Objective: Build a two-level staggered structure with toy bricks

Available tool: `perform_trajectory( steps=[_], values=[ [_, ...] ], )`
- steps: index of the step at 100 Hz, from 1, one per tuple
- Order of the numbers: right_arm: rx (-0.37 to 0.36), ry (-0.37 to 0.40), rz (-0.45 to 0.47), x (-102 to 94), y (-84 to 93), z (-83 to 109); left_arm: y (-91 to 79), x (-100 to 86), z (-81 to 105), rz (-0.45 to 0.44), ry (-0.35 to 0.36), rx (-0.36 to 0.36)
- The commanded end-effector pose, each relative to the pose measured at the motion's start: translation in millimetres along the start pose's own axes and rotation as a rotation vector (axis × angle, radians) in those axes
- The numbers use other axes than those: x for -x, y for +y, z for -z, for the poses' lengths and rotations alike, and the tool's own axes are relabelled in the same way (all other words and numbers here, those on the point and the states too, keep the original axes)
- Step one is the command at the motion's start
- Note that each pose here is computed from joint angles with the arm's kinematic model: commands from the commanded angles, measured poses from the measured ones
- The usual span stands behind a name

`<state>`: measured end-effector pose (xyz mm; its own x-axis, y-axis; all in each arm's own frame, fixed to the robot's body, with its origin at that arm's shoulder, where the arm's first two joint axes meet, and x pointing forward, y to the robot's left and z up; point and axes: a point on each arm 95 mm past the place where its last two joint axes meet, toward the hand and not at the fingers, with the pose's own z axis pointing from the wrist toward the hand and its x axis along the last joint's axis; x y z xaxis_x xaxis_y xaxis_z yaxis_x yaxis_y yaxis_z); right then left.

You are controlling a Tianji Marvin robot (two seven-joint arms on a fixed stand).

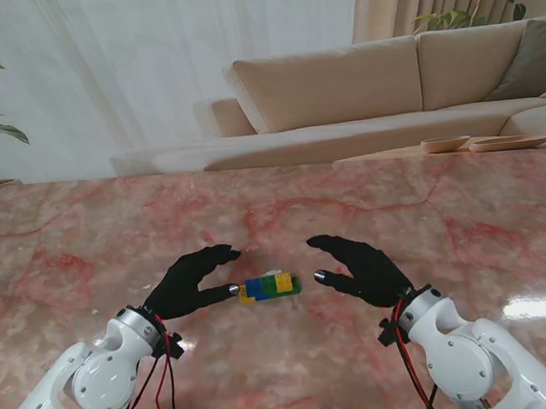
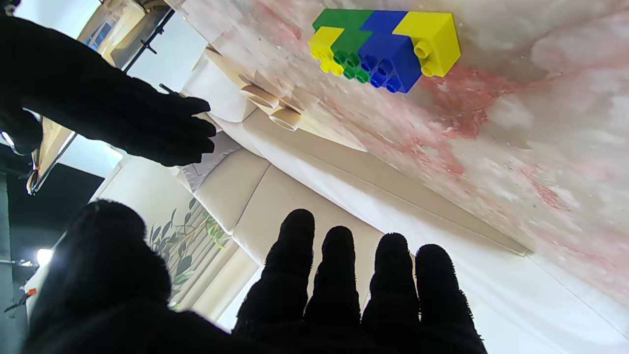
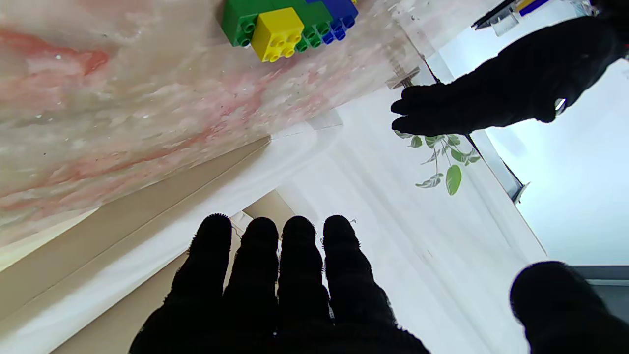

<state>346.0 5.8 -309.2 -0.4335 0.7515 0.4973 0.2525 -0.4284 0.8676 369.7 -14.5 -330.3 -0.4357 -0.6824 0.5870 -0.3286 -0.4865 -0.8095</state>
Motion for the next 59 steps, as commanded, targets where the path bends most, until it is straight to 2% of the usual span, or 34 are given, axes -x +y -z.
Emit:
perform_trajectory(
  steps=[1,59],
  values=[
    [-0.024,-0.017,-0.011,4.7,-7.3,4.3,11.7,-1.0,3.8,0.027,-0.013,0.006],
    [-0.005,-0.013,-0.014,7.2,-5.5,7.2,12.8,-2.5,6.7,0.023,-0.016,0.006]
  ],
)
